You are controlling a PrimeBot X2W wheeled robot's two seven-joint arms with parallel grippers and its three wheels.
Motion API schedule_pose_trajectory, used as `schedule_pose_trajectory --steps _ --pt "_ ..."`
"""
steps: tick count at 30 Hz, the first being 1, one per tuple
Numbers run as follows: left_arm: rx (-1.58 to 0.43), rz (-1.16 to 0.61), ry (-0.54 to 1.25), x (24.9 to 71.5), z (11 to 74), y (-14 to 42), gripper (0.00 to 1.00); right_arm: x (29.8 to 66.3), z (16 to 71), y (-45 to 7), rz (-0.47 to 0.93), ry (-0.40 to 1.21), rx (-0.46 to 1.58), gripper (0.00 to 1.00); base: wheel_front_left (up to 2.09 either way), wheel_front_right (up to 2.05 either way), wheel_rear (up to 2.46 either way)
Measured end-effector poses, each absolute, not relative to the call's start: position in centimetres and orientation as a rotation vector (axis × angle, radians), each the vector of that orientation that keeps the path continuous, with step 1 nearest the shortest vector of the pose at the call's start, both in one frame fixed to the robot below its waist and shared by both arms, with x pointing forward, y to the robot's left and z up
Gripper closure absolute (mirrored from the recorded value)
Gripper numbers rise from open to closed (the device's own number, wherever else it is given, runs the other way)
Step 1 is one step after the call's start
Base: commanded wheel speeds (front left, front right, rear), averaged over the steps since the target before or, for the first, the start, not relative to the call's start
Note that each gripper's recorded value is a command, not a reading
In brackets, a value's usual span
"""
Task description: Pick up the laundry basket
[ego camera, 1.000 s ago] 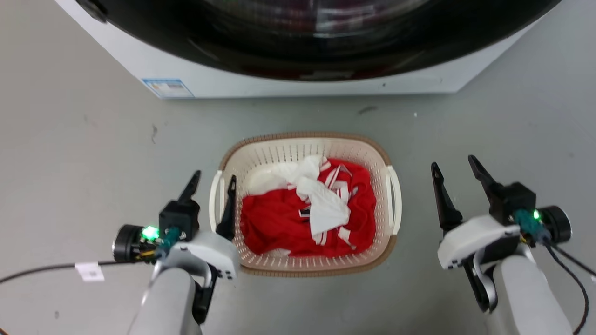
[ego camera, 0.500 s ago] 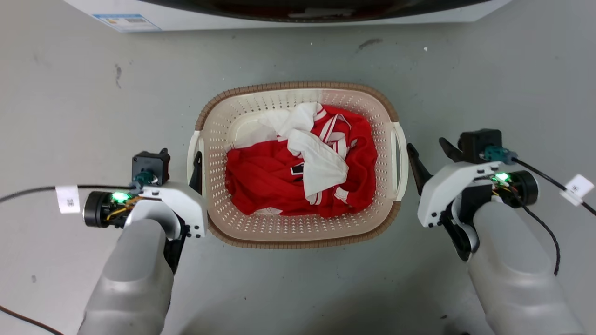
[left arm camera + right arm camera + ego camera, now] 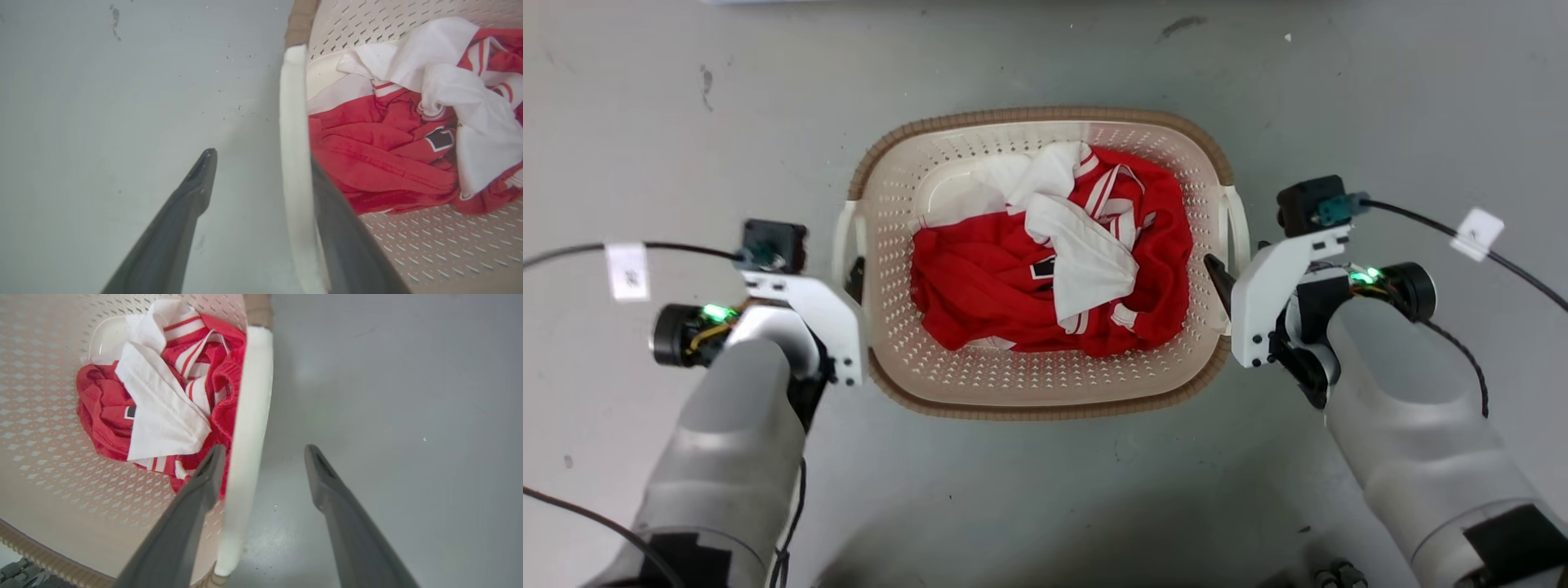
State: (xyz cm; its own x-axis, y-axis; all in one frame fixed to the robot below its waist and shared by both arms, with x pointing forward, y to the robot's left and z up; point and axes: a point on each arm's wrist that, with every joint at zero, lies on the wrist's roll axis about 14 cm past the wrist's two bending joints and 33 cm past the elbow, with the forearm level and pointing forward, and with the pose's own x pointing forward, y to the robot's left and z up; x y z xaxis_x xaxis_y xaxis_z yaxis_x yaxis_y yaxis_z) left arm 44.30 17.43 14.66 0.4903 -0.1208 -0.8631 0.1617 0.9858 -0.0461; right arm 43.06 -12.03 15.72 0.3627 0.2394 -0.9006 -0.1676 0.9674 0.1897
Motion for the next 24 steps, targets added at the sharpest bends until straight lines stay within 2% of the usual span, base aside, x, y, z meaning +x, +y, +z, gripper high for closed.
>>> schedule_pose_trajectory --steps 8,23,24 --pt "0.067 -0.179 1.08 45.1 13.6 18.1 0.0 42.8 14.0 -10.9 0.296 1.255 0.069 0.0 0.0 0.0 0.0" --pt "0.073 -0.223 1.04 46.0 13.7 17.0 0.0 43.3 13.7 -10.4 0.314 1.244 0.067 0.0 0.0 0.0 0.0" --pt "0.069 -0.224 1.041 45.9 13.6 16.9 0.0 43.2 13.7 -10.4 0.316 1.247 0.065 0.05 0.0 0.0 0.0"
